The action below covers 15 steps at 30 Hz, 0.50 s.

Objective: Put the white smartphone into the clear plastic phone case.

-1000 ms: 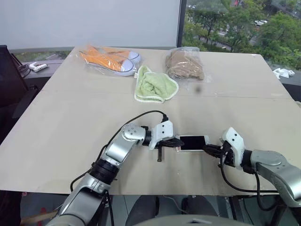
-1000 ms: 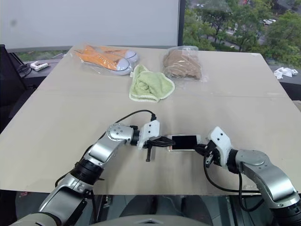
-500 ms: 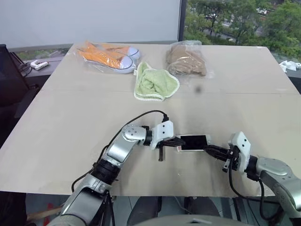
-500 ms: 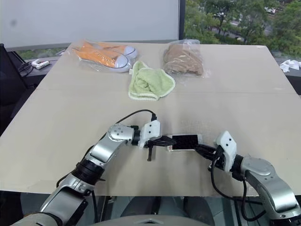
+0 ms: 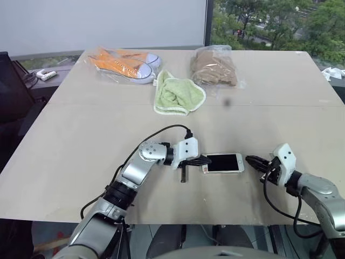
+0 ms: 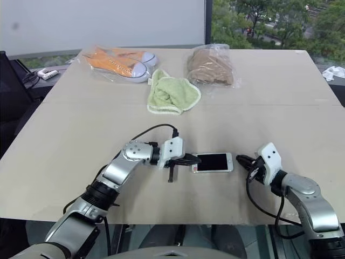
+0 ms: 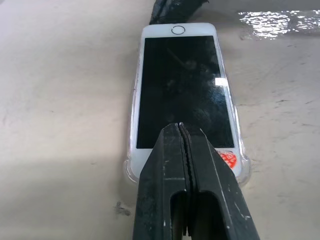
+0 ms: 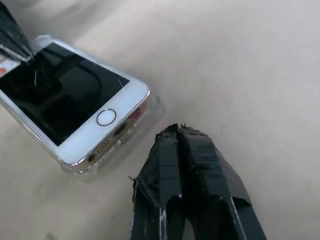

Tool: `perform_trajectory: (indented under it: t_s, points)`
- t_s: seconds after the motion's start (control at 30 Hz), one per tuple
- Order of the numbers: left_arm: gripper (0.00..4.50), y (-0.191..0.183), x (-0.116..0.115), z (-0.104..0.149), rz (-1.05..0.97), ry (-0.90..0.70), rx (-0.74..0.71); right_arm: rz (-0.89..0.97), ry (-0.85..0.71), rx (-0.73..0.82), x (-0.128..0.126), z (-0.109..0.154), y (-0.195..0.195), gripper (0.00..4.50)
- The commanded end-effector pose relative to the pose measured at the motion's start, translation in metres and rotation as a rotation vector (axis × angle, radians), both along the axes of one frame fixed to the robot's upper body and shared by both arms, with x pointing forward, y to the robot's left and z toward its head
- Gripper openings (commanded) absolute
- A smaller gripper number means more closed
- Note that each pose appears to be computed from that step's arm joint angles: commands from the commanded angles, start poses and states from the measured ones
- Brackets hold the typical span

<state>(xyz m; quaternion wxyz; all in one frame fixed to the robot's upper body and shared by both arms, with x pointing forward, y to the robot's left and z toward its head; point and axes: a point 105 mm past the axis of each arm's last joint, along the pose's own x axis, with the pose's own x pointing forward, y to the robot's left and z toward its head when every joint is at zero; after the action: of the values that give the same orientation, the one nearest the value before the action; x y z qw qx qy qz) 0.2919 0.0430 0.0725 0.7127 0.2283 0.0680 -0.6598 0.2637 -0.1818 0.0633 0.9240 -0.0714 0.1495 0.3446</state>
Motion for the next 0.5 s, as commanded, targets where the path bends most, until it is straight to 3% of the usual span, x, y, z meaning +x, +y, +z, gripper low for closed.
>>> perform_trajectory:
  t_s: [0.03,0.5]
  points:
    - [0.00,0.007,-0.002,-0.023,0.026,0.052,0.076,0.046,-0.002,0.031,-0.004,0.002,0.012,0.03]
    - [0.00,0.007,-0.002,-0.022,0.025,0.053,0.075,-0.044,-0.065,0.283,0.006,0.037,0.012,0.03]
